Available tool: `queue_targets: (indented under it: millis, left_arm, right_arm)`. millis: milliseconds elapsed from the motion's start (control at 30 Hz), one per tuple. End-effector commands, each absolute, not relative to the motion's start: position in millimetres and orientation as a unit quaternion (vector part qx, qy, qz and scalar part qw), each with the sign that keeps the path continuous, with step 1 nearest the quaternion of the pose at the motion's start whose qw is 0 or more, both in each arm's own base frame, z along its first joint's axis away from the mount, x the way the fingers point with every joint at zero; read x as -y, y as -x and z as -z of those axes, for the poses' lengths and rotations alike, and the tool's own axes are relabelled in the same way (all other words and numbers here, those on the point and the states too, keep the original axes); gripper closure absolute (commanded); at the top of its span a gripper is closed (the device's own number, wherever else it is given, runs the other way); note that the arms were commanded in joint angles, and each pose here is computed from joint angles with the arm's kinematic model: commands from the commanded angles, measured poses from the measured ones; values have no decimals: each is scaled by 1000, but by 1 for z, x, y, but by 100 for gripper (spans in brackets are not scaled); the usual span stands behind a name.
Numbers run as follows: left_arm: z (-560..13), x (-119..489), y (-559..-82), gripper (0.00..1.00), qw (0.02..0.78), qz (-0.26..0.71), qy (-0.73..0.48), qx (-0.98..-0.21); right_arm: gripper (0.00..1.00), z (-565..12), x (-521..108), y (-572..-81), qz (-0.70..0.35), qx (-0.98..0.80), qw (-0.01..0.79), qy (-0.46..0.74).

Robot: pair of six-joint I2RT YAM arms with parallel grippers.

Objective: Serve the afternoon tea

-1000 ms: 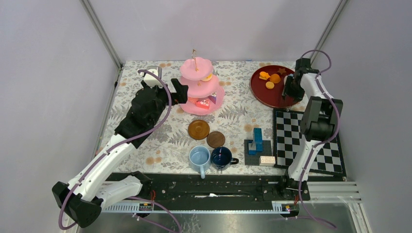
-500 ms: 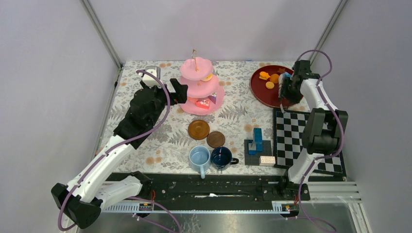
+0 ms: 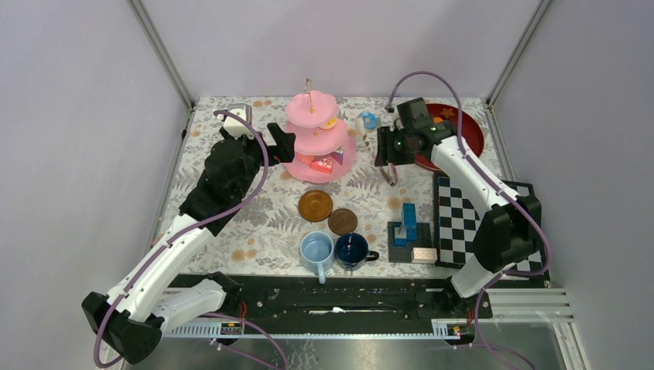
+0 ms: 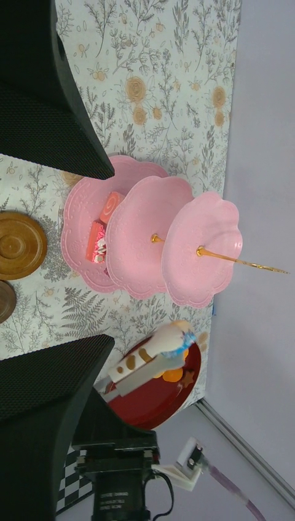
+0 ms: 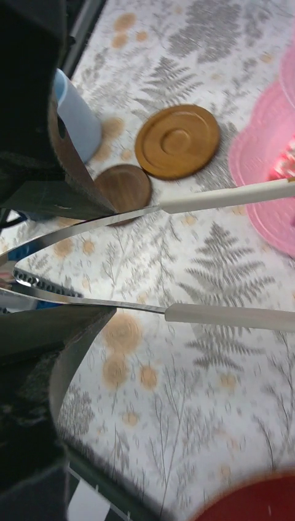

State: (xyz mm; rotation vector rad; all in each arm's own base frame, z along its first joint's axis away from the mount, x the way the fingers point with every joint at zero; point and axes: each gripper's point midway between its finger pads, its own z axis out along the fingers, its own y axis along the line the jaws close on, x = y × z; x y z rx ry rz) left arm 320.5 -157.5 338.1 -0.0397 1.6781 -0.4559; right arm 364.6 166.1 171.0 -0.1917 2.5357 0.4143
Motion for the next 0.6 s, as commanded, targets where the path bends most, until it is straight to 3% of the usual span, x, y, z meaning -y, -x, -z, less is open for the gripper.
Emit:
queue_targets:
  millis: [0,567]
  left_arm:
    - [-345,159,-323,1,653,214,23,-726]
    - [-344,157,-325,1,653,213,26,-726]
  right_arm:
    - [72,-186,-204,-339,-193,-939,264,105]
    - [72,-186,-301,-329,-222,-926,235,198]
